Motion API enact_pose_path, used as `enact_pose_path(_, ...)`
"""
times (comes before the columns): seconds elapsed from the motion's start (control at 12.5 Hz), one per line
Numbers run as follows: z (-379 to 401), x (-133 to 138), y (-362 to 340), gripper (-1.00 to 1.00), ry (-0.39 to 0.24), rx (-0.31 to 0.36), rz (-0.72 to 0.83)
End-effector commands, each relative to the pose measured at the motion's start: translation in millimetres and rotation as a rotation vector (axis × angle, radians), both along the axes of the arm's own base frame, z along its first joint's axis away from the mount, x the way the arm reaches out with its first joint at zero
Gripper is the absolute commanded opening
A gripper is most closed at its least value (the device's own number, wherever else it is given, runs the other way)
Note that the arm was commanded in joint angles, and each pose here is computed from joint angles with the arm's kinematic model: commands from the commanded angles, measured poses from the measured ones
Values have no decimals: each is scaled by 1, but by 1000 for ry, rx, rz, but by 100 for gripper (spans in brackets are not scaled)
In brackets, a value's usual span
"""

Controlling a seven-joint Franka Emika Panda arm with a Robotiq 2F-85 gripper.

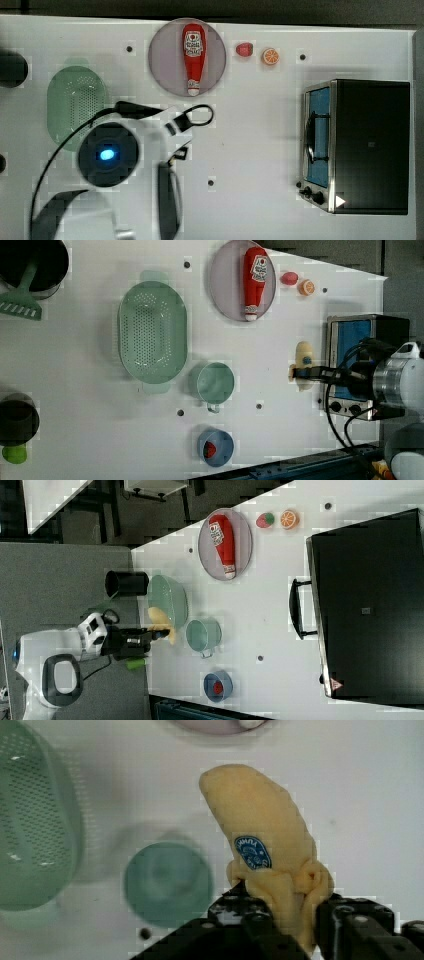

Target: Pick Banana and place it in mug.

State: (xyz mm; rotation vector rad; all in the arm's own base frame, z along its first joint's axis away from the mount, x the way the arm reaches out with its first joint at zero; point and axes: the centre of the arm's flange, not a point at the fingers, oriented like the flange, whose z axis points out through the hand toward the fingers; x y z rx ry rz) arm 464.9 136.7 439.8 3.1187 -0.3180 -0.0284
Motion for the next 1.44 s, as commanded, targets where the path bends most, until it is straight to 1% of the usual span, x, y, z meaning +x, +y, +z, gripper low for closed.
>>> enact_pose_path(0.08,-14,-15,38,-40,63,-19,-162)
enact_pose_path(0.24,-35,-21,60,-40,108,-22,-236)
enact_pose_path(0.32,-46,-20,69,-40,115,-21,-272)
enact_pose_path(0.64,-101,-13,91,-40,98,27,-274)
enact_pose_path(0.72,-114,-13,91,-32,96,36,-276)
enact_pose_path(0.96,-141,-17,88,32,105,43,-283)
enact_pose_path(1.2,-146,-19,86,99,117,37,-284)
enact_pose_path(1.36,-144,-18,86,100,111,40,-286)
enact_pose_path(1.44,-139,-13,84,100,96,48,-293)
